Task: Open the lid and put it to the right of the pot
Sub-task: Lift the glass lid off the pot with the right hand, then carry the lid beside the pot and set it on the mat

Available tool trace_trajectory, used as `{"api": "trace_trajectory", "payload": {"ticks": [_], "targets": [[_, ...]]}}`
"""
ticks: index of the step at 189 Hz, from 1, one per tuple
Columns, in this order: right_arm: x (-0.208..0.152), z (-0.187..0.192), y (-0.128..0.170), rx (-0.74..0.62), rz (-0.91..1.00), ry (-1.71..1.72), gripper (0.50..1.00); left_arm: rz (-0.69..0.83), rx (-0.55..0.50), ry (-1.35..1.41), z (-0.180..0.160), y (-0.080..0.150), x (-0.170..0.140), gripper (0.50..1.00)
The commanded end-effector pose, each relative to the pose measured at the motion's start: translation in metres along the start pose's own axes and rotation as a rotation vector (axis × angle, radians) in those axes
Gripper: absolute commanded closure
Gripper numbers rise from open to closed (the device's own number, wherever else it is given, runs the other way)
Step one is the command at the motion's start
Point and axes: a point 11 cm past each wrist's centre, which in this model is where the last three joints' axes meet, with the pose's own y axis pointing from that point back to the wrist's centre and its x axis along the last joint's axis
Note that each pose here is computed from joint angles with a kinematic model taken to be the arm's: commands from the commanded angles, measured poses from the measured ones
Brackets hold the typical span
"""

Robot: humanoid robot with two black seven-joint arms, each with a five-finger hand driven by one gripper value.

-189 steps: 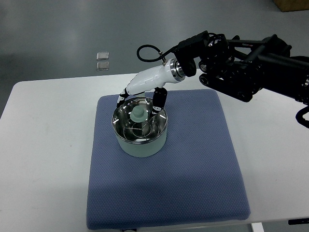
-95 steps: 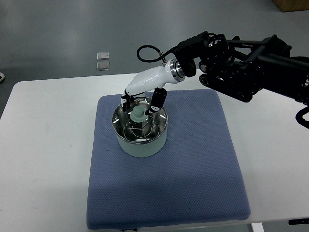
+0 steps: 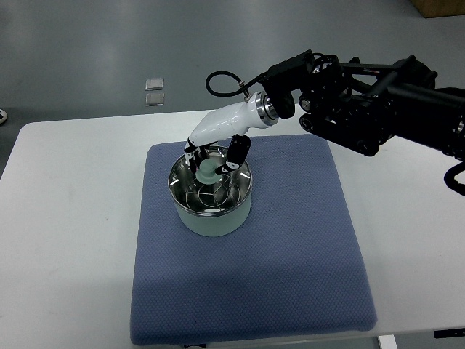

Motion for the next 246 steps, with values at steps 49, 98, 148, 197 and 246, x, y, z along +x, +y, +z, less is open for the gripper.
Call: {"api": "trace_trajectory", "payload": {"ticks": [49,98,148,197,246], "targets": [[-0.002,-0.002,-0.001,0.010,-0.003,-0.001,1.000,0.000,0.000,0.000,0.000,0.000,0.000,0.500],[0.000,-0.001,0.001,0.009,0.006,-0.005,1.000,0.000,0.000,0.000,0.000,0.000,0.000,0.500],[0.004,0.001,0.007,0.016,0.022,-0.015,1.000,0.000,0.000,0.000,0.000,0.000,0.000,0.500],[0.011,0.000,0.011,0.023,0.028,-0.014,1.000,0.000,0.000,0.000,0.000,0.000,0.000,0.500],[0.016,0.020,0.038,-0.035,0.040,-0.025,1.000,-0.003,-0.001,-0.002,0.001,0.000,-0.001,0.500]]}}
